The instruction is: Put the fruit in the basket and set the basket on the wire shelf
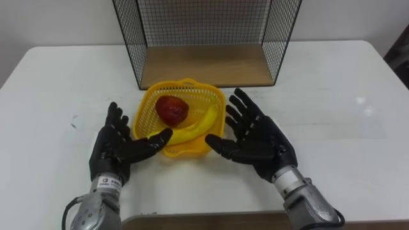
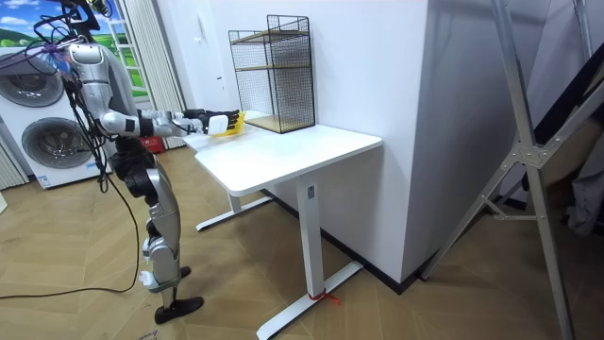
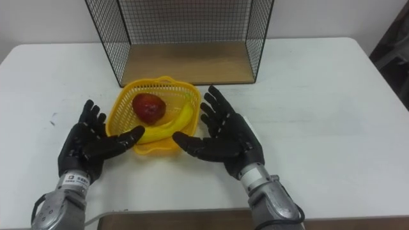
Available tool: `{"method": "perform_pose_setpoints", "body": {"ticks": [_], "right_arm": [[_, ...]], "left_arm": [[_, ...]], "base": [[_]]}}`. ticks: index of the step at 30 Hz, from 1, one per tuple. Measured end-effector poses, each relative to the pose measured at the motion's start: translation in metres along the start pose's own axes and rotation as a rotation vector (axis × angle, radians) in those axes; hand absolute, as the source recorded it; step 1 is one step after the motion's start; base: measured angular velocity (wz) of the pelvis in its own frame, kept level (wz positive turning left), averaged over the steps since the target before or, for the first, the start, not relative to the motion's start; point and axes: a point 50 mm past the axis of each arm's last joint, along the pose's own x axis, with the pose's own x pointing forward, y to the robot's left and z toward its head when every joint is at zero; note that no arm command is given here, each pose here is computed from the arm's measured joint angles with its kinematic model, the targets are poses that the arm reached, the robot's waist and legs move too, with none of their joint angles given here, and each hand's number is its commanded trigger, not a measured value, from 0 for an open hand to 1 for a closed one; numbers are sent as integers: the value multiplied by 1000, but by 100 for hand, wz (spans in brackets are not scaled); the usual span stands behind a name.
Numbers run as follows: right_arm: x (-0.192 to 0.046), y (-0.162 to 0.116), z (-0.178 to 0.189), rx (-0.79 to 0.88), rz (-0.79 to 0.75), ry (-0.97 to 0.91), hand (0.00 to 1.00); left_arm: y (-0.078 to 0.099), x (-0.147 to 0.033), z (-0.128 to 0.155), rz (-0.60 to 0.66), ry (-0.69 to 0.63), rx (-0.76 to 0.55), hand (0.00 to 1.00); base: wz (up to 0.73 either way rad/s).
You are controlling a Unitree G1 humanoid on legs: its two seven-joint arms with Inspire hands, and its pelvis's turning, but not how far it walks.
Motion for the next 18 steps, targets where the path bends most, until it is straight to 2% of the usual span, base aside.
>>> {"method": "perform_pose_setpoints", "body": {"ticks": [9, 18], "right_arm": [[1, 2, -1, -1, 3, 0, 0], [1, 2, -1, -2, 1, 0, 0]], "left_arm": [[-1, 0, 0, -21, 0, 6, 0], [-17, -2, -8, -125, 34, 8, 0]], "base": [[0], [-1]]}}
